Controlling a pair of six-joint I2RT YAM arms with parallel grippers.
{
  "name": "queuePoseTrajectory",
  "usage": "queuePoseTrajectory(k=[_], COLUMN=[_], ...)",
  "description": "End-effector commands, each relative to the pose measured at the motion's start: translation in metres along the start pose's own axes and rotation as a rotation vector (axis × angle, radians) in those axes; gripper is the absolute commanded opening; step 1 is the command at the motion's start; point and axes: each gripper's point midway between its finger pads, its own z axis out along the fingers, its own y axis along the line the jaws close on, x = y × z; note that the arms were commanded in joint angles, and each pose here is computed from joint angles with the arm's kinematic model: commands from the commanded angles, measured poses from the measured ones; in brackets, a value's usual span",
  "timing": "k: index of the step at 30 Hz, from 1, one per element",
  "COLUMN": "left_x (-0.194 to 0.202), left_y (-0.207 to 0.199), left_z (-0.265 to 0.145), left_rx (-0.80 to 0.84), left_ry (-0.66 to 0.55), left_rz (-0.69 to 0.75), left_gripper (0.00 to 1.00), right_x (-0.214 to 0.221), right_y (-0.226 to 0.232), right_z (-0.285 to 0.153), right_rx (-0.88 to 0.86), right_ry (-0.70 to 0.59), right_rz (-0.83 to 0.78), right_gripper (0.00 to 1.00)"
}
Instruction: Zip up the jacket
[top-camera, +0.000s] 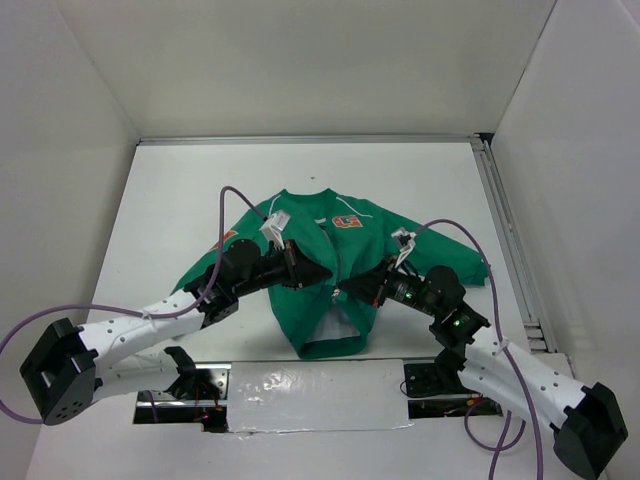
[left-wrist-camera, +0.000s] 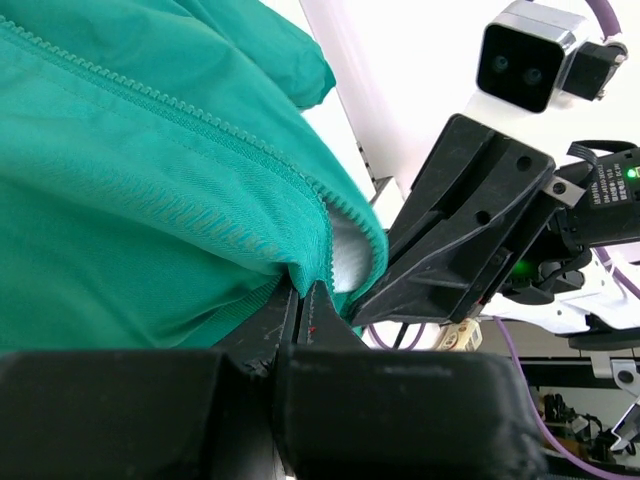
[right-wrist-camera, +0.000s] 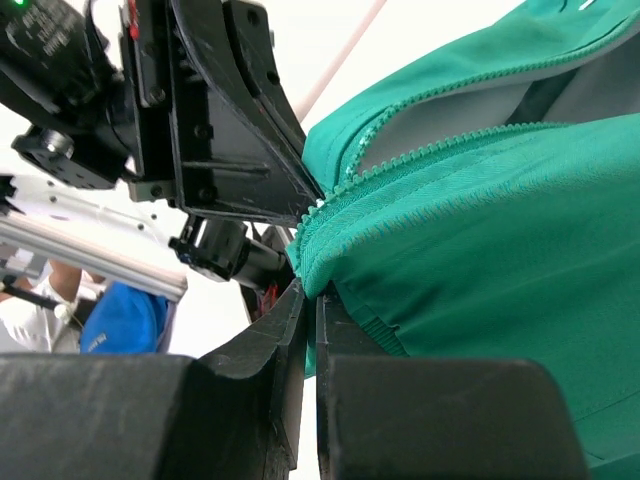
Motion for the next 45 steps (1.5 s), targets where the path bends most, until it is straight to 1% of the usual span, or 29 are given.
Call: queuePoseTrajectory(k=[1, 8, 15, 19, 29, 34, 41, 45], left_x=[-0.014, -0.011, -0.010, -0.012, -0.012, -0.009, -0.007, -0.007], left_y=[-0.020, -0.025, -0.024, -0.021, -0.014, -0.019, -0.022, -0.027], left_z=[-0.004, -0.001, 0.001, 0.001, 0.001, 0.002, -0.001, -0.003], left_rx=[0.069, 0.087, 0.065, 0.044, -0.006, 0.002, 0.011, 0.018], left_ry=[-0.071, -0.064, -0.073, -0.086, -0.103, -0.110, -0.118, -0.113], left_rz=[0.010, 0.021, 0.024, 0.015, -0.023, -0.019, -0.005, -0.015], left_gripper=[0.00, 0.00, 0.00, 0.00, 0.00, 0.00, 0.00, 0.00], right_x=[-0.012, -0.015, -0.022, -0.018, -0.020, -0.020, -0.030, -0.030], right_y=[0.007, 0.007, 0.014, 0.016, 0.021, 0.022, 0.017, 0.007], right_z=[-0.003, -0.003, 0.000, -0.001, -0.003, -0.002, 0.000, 0.001], right_rx=[-0.027, -0.024, -0.045, -0.060, -0.079, -0.087, -0.051, -0.003], right_ry=[-0.060, -0.068, -0.080, -0.063, -0.067, -0.066, -0.111, -0.113], right_rz=[-0.005, 0.007, -0.004, -0.003, -0.009, -0.005, -0.014, -0.012], right_gripper=[0.00, 0.00, 0.00, 0.00, 0.00, 0.00, 0.00, 0.00])
